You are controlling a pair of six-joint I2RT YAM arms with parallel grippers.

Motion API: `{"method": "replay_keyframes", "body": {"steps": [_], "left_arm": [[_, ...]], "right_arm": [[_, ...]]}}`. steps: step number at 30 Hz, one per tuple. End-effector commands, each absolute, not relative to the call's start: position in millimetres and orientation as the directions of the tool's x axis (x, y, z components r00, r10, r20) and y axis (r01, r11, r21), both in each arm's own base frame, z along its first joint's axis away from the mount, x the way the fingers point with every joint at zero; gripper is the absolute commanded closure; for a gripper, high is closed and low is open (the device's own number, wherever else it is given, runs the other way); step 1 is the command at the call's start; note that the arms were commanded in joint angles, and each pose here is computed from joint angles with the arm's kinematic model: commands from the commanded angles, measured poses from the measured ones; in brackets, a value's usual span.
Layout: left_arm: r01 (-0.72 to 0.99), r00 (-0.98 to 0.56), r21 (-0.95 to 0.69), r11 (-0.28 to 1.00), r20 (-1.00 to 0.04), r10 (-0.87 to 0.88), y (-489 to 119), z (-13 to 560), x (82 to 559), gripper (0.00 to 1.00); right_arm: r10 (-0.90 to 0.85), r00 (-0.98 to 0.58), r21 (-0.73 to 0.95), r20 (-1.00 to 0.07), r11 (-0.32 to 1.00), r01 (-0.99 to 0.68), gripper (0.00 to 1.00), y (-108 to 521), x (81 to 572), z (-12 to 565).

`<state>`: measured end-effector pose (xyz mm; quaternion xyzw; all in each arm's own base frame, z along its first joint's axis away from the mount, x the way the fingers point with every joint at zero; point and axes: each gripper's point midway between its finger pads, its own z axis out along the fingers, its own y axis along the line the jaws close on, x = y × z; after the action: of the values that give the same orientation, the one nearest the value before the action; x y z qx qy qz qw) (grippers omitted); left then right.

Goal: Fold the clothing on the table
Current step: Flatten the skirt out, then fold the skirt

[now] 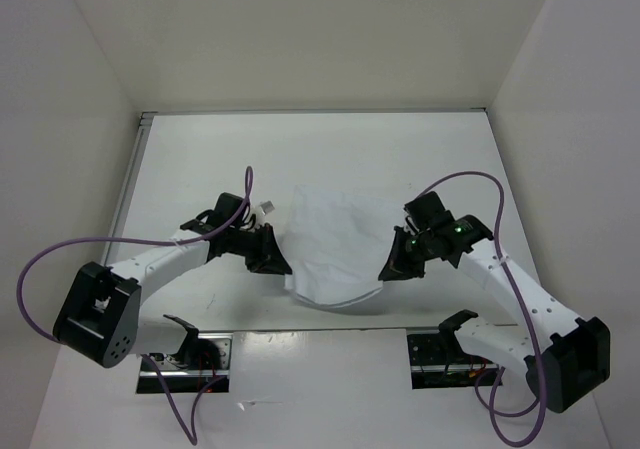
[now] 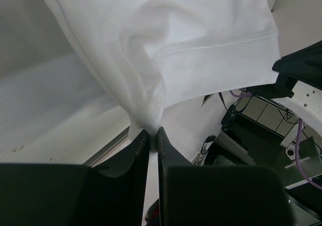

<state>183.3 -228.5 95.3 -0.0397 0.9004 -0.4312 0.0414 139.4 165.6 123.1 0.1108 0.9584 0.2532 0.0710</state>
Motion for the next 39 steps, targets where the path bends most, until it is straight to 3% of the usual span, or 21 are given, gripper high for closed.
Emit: {"method": "replay_keyframes", "body": {"steps": [1, 21, 30, 39], "left_arm": [[-0.016, -0.987, -0.803, 0.595, -0.083, -0.138, -233, 120, 198, 0.83], [-0.113, -0.964, -0.817, 0.565, -0.047, -0.261, -233, 106, 294, 0.87], [-0.176, -0.941, -0.815, 0.552, -0.025, -0.336, -207, 103, 304, 0.88], [-0.205, -0.937, -0.812, 0.547, 0.0, -0.35, -202, 94, 311, 0.88]], "right_arm": [[0.334, -0.927, 0.486, -0.17, 0.847, 0.215, 1.0, 153, 160, 148], [0.485, -0.806, 0.438, -0.339, 0.84, 0.322, 1.0, 96, 262, 149], [0.539, -0.765, 0.442, -0.352, 0.816, 0.372, 1.0, 60, 293, 146], [0.51, -0.778, 0.524, -0.366, 0.804, 0.281, 0.99, 76, 334, 152]]}}
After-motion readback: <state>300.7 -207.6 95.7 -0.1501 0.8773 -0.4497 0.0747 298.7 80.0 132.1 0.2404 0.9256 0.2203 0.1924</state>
